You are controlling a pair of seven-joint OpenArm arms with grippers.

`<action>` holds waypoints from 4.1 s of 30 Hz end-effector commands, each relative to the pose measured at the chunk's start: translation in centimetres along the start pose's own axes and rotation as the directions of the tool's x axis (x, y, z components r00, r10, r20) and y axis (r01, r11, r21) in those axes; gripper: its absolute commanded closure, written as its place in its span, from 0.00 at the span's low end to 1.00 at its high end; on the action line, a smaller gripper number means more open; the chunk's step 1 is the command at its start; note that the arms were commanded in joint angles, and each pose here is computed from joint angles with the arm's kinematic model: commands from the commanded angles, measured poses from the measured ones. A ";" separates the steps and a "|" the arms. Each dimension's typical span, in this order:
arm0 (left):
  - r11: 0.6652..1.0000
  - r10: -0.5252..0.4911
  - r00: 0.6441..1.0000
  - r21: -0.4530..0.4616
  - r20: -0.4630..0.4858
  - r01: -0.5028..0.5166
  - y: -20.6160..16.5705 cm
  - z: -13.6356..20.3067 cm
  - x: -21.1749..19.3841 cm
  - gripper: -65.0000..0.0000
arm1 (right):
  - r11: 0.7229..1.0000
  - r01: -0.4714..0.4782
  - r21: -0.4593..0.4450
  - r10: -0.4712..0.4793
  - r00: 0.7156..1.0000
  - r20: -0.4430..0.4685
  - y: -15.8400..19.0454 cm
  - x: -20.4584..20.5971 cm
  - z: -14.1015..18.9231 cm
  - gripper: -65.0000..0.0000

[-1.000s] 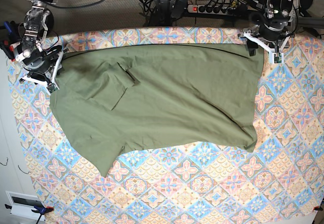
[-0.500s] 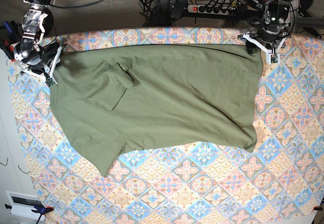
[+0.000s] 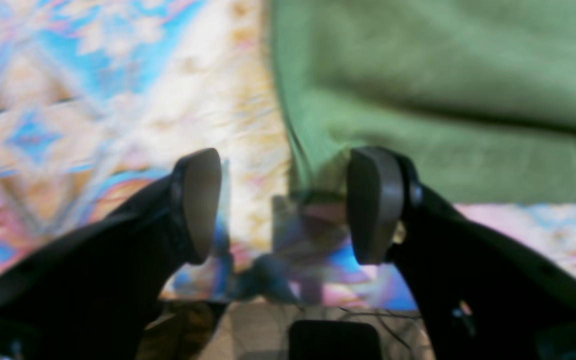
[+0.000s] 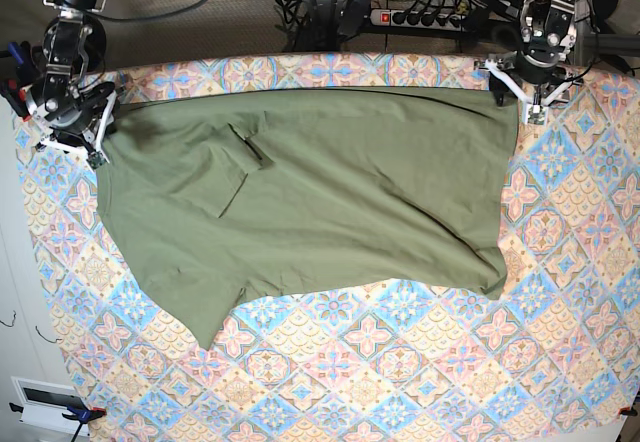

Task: Layout the t-shirt on the table in an organized manner, then fold the t-shirt properly
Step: 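Release the fabric and raise both grippers off the t-shirt, then lower both grippers to the t-shirt hem corners and grasp them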

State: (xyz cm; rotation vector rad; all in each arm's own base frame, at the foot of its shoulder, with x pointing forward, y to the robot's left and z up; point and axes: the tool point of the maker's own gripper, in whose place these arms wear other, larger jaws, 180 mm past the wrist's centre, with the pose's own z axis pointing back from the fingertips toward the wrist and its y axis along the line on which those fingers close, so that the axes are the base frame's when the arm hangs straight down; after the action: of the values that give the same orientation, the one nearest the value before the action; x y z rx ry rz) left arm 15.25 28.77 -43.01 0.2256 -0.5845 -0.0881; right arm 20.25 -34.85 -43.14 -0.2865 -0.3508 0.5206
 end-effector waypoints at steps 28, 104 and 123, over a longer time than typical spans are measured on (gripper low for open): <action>0.987 0.032 0.999 0.160 0.011 -0.034 5.5 5.1 1.2 0.40 | 0.963 -0.075 -0.258 0.062 0.996 -0.059 -5.7 -1.1 7.3 0.70; 0.904 0.223 0.945 -0.413 0.240 -0.109 -13.7 -9.7 28.9 1.00 | 0.943 0.142 -0.300 -0.046 0.951 0.306 -9.5 14.0 7.7 0.70; 0.924 0.234 0.895 -0.373 0.379 -0.084 -9.7 -4.3 26.3 1.00 | 0.974 0.200 0.109 -0.228 0.859 0.458 -7.5 25.0 -2.5 0.69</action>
State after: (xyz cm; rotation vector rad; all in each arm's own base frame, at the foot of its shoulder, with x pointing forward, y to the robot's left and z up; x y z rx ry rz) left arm 38.09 15.79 -36.76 -0.2052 -0.9342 -0.0714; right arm 43.55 -27.19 -38.58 -0.0266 -0.7849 0.3753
